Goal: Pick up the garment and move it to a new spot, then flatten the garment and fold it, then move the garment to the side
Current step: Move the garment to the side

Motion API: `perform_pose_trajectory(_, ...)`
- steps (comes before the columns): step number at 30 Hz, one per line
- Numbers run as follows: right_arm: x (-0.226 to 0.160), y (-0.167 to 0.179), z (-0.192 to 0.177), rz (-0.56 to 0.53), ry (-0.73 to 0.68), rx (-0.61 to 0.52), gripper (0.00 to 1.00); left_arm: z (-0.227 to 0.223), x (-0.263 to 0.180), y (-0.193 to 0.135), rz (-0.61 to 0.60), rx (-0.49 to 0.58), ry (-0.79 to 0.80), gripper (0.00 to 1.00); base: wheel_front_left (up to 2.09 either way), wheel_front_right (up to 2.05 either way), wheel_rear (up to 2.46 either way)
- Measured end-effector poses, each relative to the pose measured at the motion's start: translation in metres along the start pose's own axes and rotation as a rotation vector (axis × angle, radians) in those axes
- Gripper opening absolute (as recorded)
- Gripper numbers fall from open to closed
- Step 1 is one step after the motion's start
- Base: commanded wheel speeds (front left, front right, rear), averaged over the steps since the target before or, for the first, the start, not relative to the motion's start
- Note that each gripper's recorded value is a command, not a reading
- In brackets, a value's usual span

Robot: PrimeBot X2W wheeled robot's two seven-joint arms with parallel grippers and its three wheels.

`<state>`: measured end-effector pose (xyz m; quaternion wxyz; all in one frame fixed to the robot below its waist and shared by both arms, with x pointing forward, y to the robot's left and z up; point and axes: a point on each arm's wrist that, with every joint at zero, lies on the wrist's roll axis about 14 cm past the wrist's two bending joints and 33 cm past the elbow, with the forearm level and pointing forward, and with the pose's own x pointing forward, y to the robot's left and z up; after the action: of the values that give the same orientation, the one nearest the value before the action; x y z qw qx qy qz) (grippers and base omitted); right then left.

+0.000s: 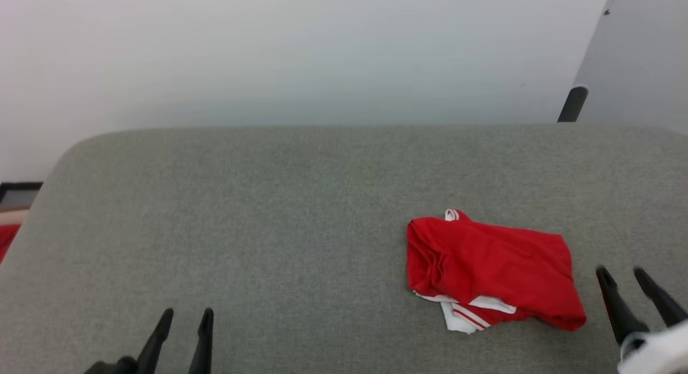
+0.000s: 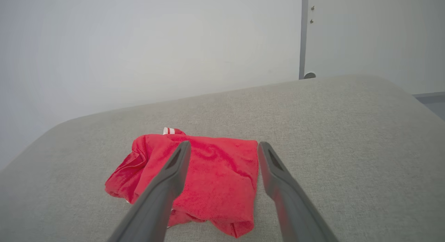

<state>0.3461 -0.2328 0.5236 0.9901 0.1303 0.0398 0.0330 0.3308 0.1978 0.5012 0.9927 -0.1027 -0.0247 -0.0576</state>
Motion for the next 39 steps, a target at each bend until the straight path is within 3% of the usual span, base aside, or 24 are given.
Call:
perform_pose_trajectory(6,0.05,0.008,0.001,0.052,0.185,-0.091,1.0,-0.005,0.015,-0.001,-0.006,-0.017,0.014,1.0,0.0,0.0,0.0)
perform_pose_trajectory(11,0.084,-0.007,-0.014,0.016,0.389,-0.108,1.0,-0.011,0.032,0.001,-0.016,-0.016,0.033,1.0,0.0,0.0,0.0)
perform_pose_trajectory(20,0.081,-0.035,-0.088,-0.058,0.867,-0.081,1.0,-0.024,0.047,0.012,-0.003,-0.017,0.074,1.0,0.0,0.0,0.0)
perform_pose_trajectory(32,0.096,-0.034,-0.136,-0.069,1.017,-0.079,1.0,-0.042,0.065,0.024,0.008,-0.01,0.124,1.0,0.0,0.0,0.0)
perform_pose_trajectory(33,0.098,-0.033,-0.138,-0.067,1.022,-0.078,0.96,-0.044,0.066,0.025,0.01,-0.01,0.13,1.0,0.0,0.0,0.0)
perform_pose_trajectory(34,0.1,-0.033,-0.14,-0.066,1.027,-0.077,0.51,-0.046,0.067,0.026,0.011,-0.01,0.135,1.0,0.0,0.0,0.0)
perform_pose_trajectory(36,0.103,-0.032,-0.143,-0.061,1.025,-0.078,0.0,-0.049,0.068,0.027,0.014,-0.01,0.143,1.0,0.0,0.0,0.0)
perform_pose_trajectory(39,0.109,-0.03,-0.142,-0.05,0.989,-0.074,0.0,-0.052,0.067,0.029,0.021,-0.011,0.15,1.0,0.0,0.0,0.0)
